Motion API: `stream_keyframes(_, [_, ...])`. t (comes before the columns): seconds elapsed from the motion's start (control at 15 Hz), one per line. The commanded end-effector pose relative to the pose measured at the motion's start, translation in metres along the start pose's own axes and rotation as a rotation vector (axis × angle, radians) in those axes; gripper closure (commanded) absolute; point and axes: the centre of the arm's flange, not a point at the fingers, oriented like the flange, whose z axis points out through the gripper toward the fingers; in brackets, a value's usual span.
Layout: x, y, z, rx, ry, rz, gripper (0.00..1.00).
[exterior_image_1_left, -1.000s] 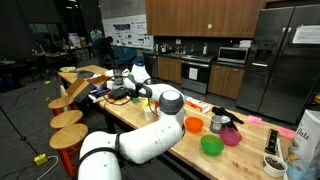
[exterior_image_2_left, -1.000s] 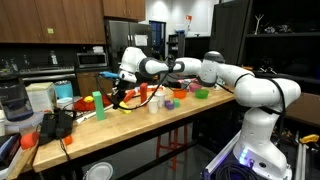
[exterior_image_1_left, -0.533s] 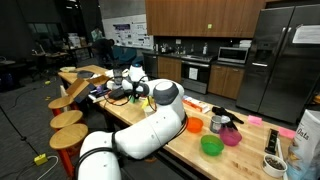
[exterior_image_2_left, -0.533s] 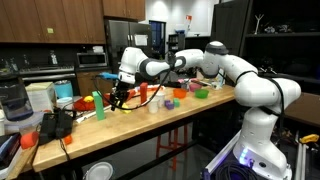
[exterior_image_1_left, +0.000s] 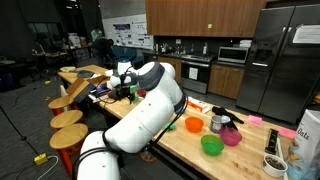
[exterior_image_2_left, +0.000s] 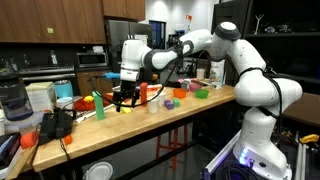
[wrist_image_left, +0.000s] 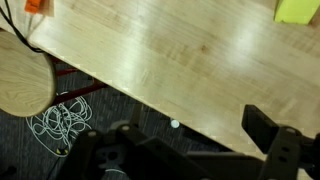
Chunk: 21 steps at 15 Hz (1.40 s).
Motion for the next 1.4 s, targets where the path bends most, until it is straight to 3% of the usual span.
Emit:
stream_keyframes(0.0, [0.051,0.009,-0.022,0.084,0.009,0.134,0.0])
stream_keyframes(0.4, [0.106,0.018,-0.027,0.22,0.041,0.391,0.0])
stream_keyframes(0.87, [0.109,-0.002,-0.039,0.509,0.048,0.569,0.0])
stream_keyframes(1.13, [0.09,-0.028,-0.027,0.631,0.026,0.576,0.0])
stream_keyframes(1.33, [0.072,-0.053,-0.01,0.686,-0.043,0.488,0.0])
